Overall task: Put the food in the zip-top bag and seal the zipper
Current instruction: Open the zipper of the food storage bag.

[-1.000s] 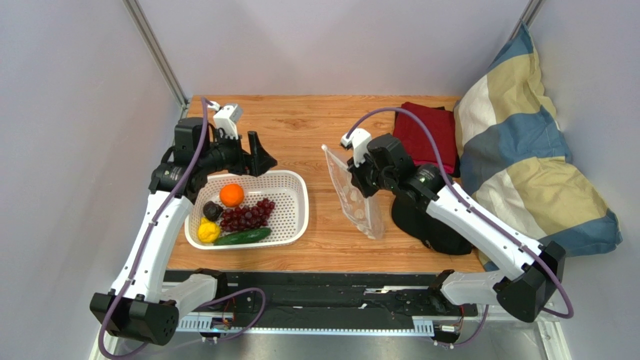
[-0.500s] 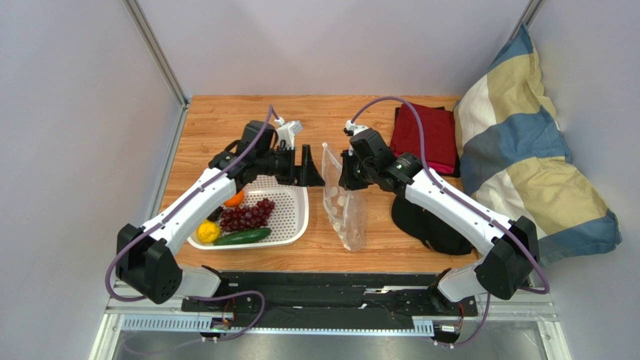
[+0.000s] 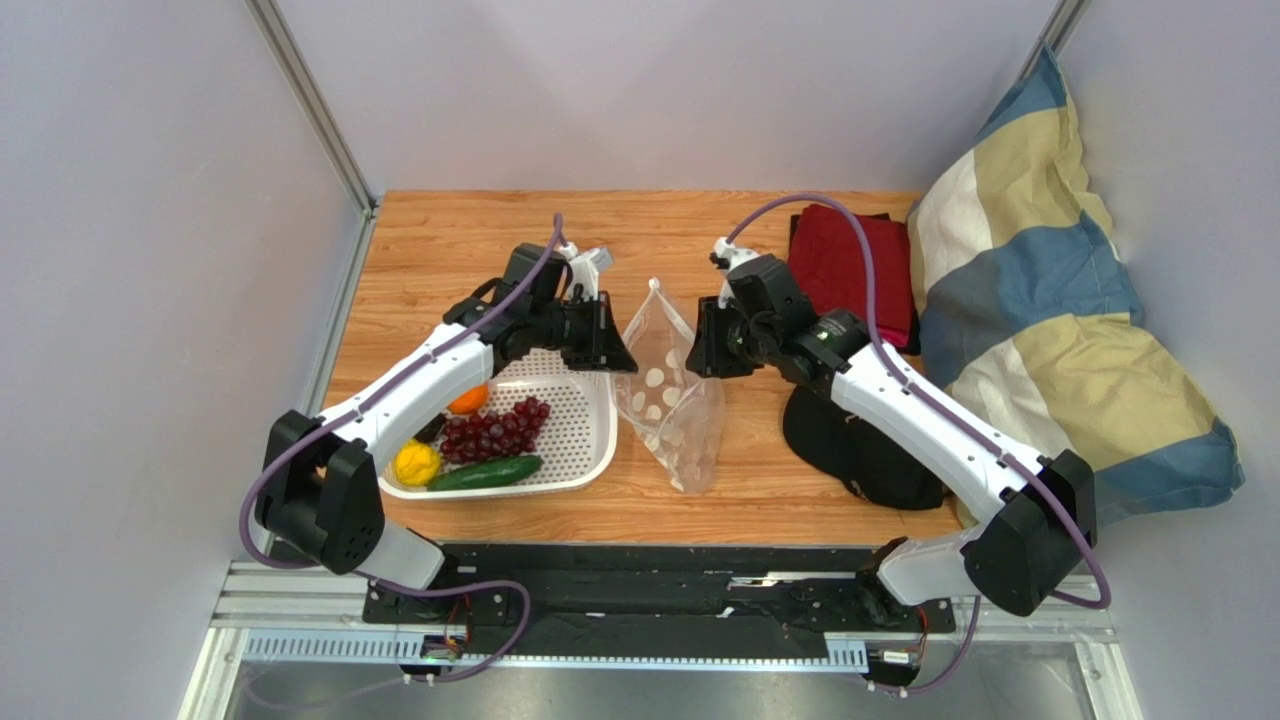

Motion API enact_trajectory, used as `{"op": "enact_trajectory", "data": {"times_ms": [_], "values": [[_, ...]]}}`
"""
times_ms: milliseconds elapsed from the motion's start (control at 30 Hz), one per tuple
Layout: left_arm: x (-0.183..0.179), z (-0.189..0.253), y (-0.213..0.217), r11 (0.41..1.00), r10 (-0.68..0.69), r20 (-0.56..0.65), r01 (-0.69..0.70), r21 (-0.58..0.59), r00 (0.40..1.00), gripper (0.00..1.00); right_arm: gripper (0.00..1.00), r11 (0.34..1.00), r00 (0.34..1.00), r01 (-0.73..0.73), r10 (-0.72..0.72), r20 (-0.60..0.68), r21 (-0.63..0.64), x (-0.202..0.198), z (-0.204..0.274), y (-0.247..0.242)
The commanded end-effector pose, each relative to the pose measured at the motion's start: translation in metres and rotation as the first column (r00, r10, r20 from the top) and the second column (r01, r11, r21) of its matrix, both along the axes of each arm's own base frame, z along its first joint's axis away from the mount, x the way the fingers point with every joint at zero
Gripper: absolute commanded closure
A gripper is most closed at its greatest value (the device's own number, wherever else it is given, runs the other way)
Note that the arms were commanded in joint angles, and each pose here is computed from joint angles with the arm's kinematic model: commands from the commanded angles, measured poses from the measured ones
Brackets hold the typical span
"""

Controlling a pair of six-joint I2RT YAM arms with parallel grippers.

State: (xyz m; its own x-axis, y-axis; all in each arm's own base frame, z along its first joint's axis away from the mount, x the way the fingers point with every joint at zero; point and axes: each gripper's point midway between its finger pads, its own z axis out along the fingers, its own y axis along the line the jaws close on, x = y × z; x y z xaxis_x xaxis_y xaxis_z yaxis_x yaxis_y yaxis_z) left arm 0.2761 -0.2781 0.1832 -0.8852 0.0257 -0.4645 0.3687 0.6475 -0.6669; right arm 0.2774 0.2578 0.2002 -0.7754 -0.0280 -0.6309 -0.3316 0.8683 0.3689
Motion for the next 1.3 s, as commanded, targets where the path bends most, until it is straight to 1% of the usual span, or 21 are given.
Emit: {"op": "enact_trajectory", "data": {"times_ms": [0,33,100,200,300,333,400,467,533,600,667,767,867,900,967,1000,1067,1100,1200,1233,1267], "values": [[-0.004,0.019,0.000,0.997,0.002,0.024,0.000,-0.080,1.000,1.00,0.62,0.999,0.999,-0.031,0.031,0.020,0.012,-0.001,0.006,-0.017],[-0.005,0.021,-0.002,0.996,-0.003,0.028,0.005,-0.084,1.000,1.00,0.58,0.999,0.999,-0.046,0.046,0.017,0.016,-0.002,0.006,-0.016],[-0.005,0.025,-0.006,0.996,-0.018,0.041,0.021,-0.085,0.999,1.00,0.57,0.998,0.998,-0.060,0.060,0.010,0.031,-0.003,0.008,-0.012],[-0.005,0.024,-0.007,0.996,-0.020,0.034,0.022,-0.084,0.999,1.00,0.61,0.995,0.997,-0.082,0.081,0.013,0.063,-0.004,0.014,-0.005],[-0.004,0.021,-0.004,0.998,-0.009,0.032,0.011,-0.063,0.999,1.00,0.78,0.994,0.996,-0.091,0.090,0.020,0.058,-0.002,0.017,-0.005],[0.001,0.017,0.002,0.999,0.018,0.037,-0.017,-0.041,0.999,1.00,0.90,0.995,0.996,-0.086,0.085,0.022,0.049,-0.001,0.018,-0.008],[0.003,0.008,0.014,0.999,0.048,0.018,-0.048,-0.012,0.999,1.00,1.00,0.997,0.997,-0.079,0.078,0.023,0.027,0.000,0.022,-0.020],[0.016,-0.005,0.043,0.988,0.135,0.020,-0.137,0.070,0.991,1.00,1.00,0.999,0.998,-0.051,0.051,0.022,-0.006,0.001,0.022,-0.041],[0.031,-0.015,0.075,0.960,0.195,0.096,-0.210,0.183,0.976,1.00,1.00,0.999,0.999,-0.034,0.035,0.028,-0.025,0.000,0.023,-0.055],[0.030,-0.032,0.095,0.933,0.210,0.107,-0.232,0.274,0.972,1.00,1.00,0.999,1.000,-0.011,0.012,0.024,-0.046,-0.003,0.017,-0.074],[0.028,-0.040,0.100,0.928,0.209,0.107,-0.231,0.293,0.972,1.00,1.00,0.999,0.999,-0.004,0.006,0.036,-0.055,-0.006,0.016,-0.081],[0.025,-0.036,0.087,0.955,0.172,0.088,-0.188,0.230,0.981,1.00,1.00,0.999,0.999,-0.010,0.012,0.034,-0.041,-0.008,0.011,-0.080],[0.024,-0.013,0.067,0.983,0.079,0.108,-0.095,0.157,0.991,0.75,1.00,1.000,0.999,-0.027,0.027,0.036,0.012,-0.006,0.013,-0.070],[0.018,-0.004,0.058,0.992,0.024,0.104,-0.037,0.121,0.994,0.63,1.00,0.999,0.999,-0.039,0.038,0.029,0.029,-0.007,0.014,-0.066],[0.011,0.010,0.056,0.992,-0.064,0.145,0.047,0.116,0.987,0.50,1.00,0.998,0.999,-0.040,0.039,0.025,0.048,-0.004,0.014,-0.061],[0.005,0.020,0.056,0.991,-0.103,0.175,0.086,0.104,0.979,0.39,1.00,0.997,0.999,-0.045,0.045,0.011,0.057,-0.003,0.012,-0.058],[-0.002,0.028,0.064,0.984,-0.157,0.237,0.132,0.119,0.959,0.31,1.00,0.997,0.999,-0.038,0.039,-0.010,0.072,-0.002,0.006,-0.052],[-0.004,0.041,0.072,0.986,-0.150,0.296,0.119,0.118,0.943,0.20,1.00,0.996,0.999,-0.038,0.040,-0.020,0.085,-0.002,0.004,-0.049],[-0.007,0.051,0.095,0.975,-0.169,0.414,0.091,0.202,0.895,0.06,1.00,0.994,0.997,-0.031,0.039,-0.073,0.105,-0.006,-0.009,-0.041],[-0.006,0.051,0.104,0.965,-0.200,0.441,0.099,0.242,0.875,0.06,1.00,0.994,0.996,-0.027,0.037,-0.085,0.109,-0.007,-0.013,-0.040],[-0.016,0.043,0.113,0.934,-0.299,0.447,0.162,0.319,0.843,0.06,1.00,0.992,0.995,-0.023,0.034,-0.089,0.121,-0.007,-0.014,-0.038]]}}
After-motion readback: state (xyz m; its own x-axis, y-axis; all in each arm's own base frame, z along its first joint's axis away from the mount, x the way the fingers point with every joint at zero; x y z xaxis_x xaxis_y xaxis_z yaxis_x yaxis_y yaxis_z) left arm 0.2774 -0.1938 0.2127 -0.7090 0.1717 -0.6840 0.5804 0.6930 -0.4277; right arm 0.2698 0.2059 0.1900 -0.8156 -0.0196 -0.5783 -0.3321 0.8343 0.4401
